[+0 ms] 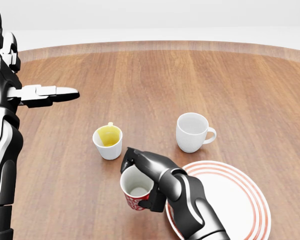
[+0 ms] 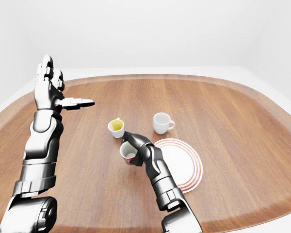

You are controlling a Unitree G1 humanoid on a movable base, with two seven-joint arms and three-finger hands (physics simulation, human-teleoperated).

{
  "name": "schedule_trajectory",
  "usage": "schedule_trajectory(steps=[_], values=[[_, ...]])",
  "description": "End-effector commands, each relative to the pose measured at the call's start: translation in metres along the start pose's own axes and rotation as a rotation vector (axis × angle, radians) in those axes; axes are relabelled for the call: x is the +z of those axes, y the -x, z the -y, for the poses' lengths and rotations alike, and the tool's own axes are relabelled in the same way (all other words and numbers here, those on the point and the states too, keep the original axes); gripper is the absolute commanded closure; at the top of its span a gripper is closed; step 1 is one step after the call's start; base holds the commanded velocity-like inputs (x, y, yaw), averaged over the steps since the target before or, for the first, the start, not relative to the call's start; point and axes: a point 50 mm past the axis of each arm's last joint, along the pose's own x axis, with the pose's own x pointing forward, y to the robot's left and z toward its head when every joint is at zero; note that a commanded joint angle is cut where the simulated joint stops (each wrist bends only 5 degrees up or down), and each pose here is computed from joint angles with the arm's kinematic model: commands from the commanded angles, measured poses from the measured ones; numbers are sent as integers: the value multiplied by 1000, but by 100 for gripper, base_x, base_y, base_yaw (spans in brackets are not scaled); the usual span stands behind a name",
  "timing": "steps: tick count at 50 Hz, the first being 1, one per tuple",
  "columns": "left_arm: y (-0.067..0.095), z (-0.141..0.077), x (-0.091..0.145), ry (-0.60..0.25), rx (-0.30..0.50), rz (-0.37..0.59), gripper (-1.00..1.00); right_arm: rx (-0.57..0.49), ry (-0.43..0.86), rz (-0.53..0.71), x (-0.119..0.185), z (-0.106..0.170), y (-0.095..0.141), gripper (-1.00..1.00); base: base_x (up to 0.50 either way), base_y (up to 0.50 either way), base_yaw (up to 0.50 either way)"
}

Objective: Pick up the red mug and put it on the plate

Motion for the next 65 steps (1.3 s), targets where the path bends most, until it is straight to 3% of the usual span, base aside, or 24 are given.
schedule_trajectory(steps=[1,65], values=[[0,1,3,-1,-3,12,-100,-53,20,-36,-17,14,14,100,0,0,0],[0,8,-1,-8,-18,-3,-100,-183,-125,-235,-107,39,56,100,0,0,0]])
